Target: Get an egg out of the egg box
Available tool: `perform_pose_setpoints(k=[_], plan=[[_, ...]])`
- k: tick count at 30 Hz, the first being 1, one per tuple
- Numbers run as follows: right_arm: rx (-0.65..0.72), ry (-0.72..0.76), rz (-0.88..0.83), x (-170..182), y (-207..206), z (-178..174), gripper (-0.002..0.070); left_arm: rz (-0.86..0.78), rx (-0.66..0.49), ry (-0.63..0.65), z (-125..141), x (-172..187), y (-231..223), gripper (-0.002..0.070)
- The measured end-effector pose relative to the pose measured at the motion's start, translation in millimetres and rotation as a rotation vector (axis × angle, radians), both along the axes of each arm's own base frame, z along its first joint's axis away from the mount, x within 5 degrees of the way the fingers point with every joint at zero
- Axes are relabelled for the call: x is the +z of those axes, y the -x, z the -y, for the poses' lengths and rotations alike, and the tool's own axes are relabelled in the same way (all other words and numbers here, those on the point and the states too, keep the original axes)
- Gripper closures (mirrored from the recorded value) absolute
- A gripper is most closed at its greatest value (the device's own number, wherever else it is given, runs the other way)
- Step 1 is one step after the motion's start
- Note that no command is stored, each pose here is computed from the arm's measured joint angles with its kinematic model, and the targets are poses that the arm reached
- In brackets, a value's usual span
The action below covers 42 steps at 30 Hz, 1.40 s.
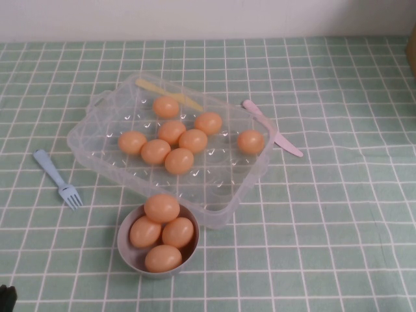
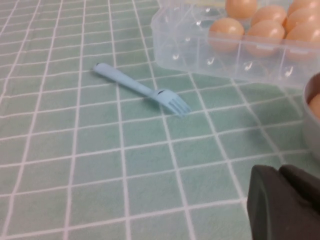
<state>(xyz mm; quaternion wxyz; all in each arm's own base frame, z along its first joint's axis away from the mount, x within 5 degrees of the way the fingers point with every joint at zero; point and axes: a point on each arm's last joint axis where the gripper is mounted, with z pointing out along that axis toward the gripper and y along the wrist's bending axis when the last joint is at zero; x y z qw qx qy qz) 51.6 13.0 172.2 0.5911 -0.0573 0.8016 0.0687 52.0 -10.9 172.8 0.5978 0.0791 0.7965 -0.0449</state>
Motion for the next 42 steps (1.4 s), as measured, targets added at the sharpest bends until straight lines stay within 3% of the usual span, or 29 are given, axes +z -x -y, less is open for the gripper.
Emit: perform_pose_setpoints(k=[3, 7, 11, 23, 27, 33, 38, 42], plan=[[0.000, 0.000, 0.000, 0.0, 0.0, 0.0, 0.0694, 0.025, 0.000, 0.108, 2.6, 3.9, -0.6, 0.0678], [0.000, 0.000, 0.000, 0.0, 0.0, 0.0, 0.0694, 0.098, 0.023, 0.392, 5.1, 15.7, -2.2, 0.0678], [0.000, 0.000, 0.000, 0.0, 0.0, 0.0, 0.0694, 0.165, 0.065, 0.584, 2.2, 24.7, -3.4, 0.0679], [0.000, 0.000, 0.000, 0.0, 0.0, 0.0, 0.0694, 0.203, 0.083, 0.666, 0.1, 35.2, -3.4, 0.0678], [0.000, 0.000, 0.000, 0.0, 0.0, 0.0, 0.0694, 0.092, 0.037, 0.653, 7.8, 60.7, -9.3, 0.0678], [0.000, -0.001, 0.000, 0.0, 0.0, 0.0, 0.0694, -0.135, -0.042, 0.503, 21.3, 97.6, -32.3, 0.0678], [0.000, -0.001, 0.000, 0.0, 0.0, 0.0, 0.0694, -0.379, -0.153, 0.276, 33.9, 128.0, -74.4, 0.0678], [0.000, -0.001, 0.000, 0.0, 0.0, 0.0, 0.0694, -0.456, -0.243, 0.126, 40.2, 142.5, -109.1, 0.0678]])
